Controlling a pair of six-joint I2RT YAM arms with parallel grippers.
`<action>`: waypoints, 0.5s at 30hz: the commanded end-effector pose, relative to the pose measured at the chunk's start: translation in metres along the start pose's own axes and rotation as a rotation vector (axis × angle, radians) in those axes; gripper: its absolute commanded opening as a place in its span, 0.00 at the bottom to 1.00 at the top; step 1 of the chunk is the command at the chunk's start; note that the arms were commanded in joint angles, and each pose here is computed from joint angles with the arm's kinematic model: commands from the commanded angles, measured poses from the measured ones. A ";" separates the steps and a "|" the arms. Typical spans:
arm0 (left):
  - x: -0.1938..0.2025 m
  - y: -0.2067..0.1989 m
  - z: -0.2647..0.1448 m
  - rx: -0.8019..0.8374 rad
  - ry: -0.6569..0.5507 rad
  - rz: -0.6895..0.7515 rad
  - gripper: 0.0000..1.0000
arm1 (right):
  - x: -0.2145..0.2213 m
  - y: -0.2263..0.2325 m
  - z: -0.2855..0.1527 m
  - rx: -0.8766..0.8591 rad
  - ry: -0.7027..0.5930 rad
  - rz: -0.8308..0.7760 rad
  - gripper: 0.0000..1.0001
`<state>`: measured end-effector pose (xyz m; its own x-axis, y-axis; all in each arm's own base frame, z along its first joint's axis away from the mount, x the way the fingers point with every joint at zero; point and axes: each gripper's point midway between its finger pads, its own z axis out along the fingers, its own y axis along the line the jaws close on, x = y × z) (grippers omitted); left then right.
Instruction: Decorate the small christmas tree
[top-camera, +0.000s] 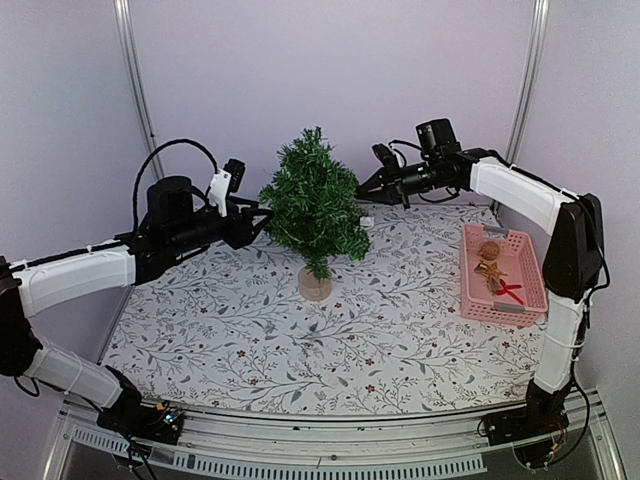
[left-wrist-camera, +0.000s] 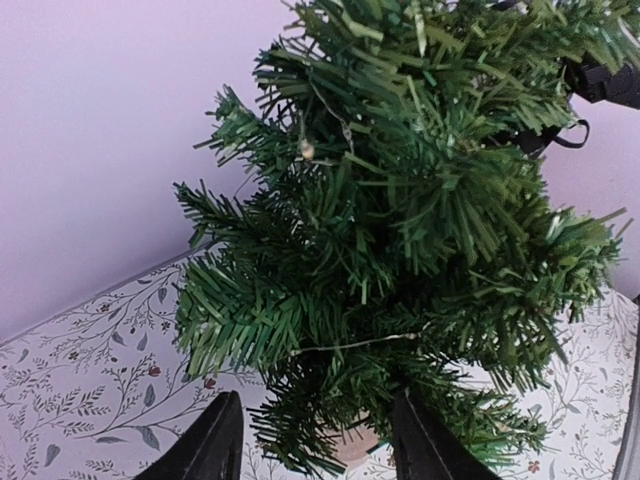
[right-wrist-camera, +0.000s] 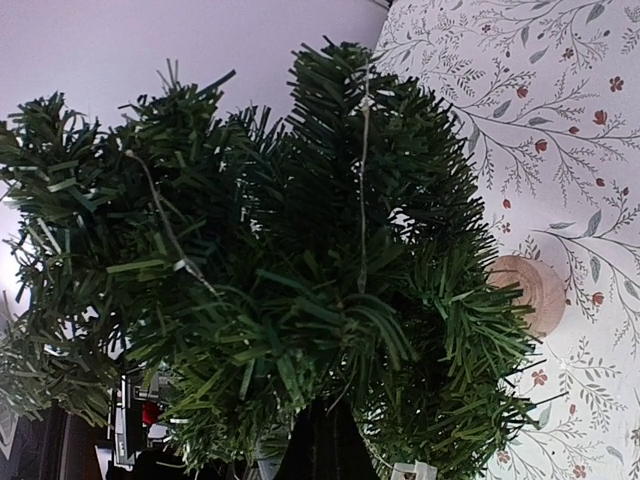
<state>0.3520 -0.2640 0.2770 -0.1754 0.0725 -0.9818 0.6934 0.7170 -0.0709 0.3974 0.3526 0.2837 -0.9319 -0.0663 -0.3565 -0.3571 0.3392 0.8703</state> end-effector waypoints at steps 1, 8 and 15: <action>-0.008 -0.003 0.002 0.001 -0.032 0.024 0.52 | 0.007 -0.023 0.020 0.040 0.025 0.021 0.00; -0.008 -0.002 0.000 -0.009 -0.029 0.025 0.52 | 0.013 -0.049 0.024 0.144 0.014 0.017 0.05; -0.008 -0.001 -0.006 -0.020 -0.035 0.028 0.52 | 0.004 -0.039 0.016 0.159 -0.032 -0.031 0.17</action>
<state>0.3542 -0.2614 0.2769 -0.1724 0.0749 -0.9822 0.6801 0.7304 -0.0637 0.4059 0.3565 0.2332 -0.9386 -0.0630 -0.3393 -0.3286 0.4637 0.8228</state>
